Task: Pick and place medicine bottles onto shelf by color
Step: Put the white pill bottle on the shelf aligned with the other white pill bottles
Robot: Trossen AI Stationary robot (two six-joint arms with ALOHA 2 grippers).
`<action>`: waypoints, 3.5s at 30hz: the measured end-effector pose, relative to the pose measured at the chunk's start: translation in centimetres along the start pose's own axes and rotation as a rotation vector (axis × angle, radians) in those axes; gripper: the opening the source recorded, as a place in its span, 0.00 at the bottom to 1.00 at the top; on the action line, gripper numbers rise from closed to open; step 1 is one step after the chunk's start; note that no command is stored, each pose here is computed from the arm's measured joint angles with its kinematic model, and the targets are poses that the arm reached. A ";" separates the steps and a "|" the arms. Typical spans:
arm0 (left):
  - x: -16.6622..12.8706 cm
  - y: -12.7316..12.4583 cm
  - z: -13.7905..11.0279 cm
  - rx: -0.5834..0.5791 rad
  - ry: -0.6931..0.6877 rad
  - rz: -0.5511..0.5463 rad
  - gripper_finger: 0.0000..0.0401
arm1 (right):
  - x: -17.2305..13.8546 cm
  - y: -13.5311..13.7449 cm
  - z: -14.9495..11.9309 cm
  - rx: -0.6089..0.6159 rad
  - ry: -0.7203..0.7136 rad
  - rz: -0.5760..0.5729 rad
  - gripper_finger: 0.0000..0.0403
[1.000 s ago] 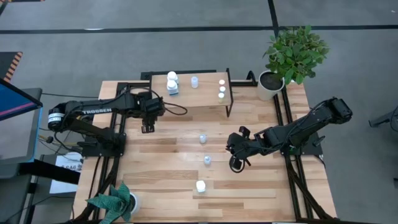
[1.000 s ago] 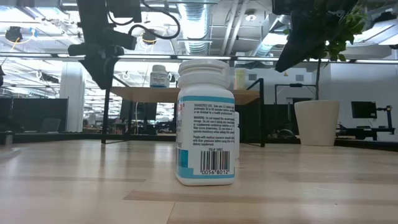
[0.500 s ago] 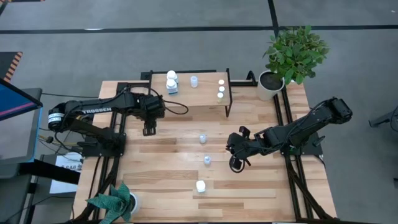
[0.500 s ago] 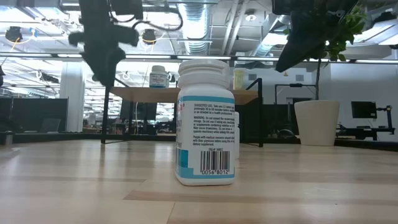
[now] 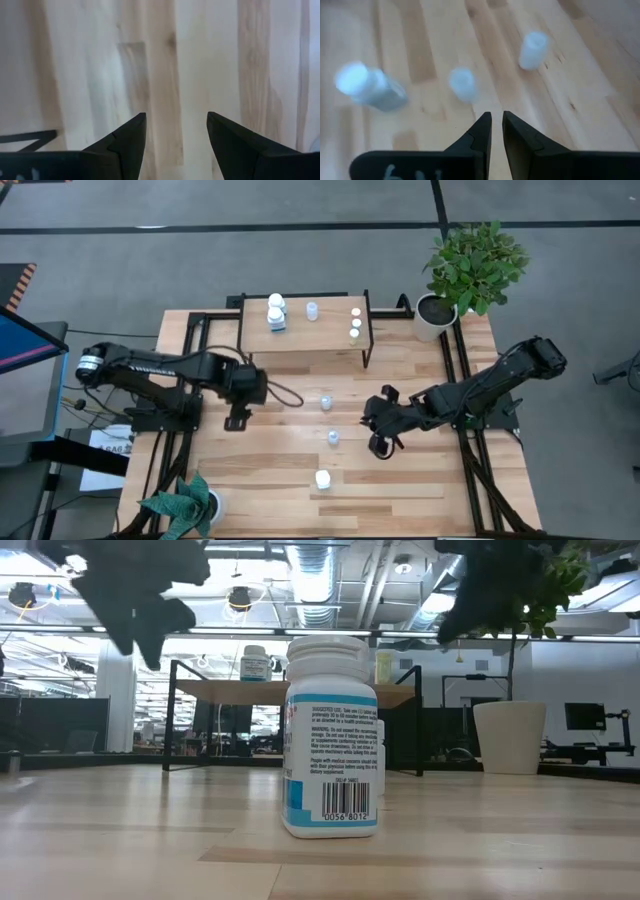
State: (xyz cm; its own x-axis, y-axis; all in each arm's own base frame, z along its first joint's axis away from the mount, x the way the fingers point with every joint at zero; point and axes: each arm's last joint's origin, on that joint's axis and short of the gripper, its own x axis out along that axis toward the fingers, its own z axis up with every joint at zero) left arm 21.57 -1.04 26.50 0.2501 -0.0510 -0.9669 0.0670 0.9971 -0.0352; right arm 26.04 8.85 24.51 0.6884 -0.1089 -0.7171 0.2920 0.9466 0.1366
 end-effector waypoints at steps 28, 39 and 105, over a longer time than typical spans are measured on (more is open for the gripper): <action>0.9 -1.0 -0.8 0.003 -0.044 -0.012 0.49 | 8.1 4.5 -2.4 -0.087 0.209 0.499 0.55; 0.9 -0.9 -0.5 0.021 -0.075 0.043 0.49 | 9.3 12.1 -5.5 -0.029 0.141 0.587 0.42; 0.9 -0.9 -0.4 0.121 -0.076 0.063 0.49 | 18.6 3.8 6.0 -0.096 0.082 -0.129 0.06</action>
State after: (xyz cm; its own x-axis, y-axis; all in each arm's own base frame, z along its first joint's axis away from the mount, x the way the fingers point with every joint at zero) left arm 21.32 -1.94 25.57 0.3299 0.0024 -0.9440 0.1637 0.9847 0.0597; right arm 43.97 8.62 15.83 0.5920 -0.2103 -0.7780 0.3072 0.9513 -0.0234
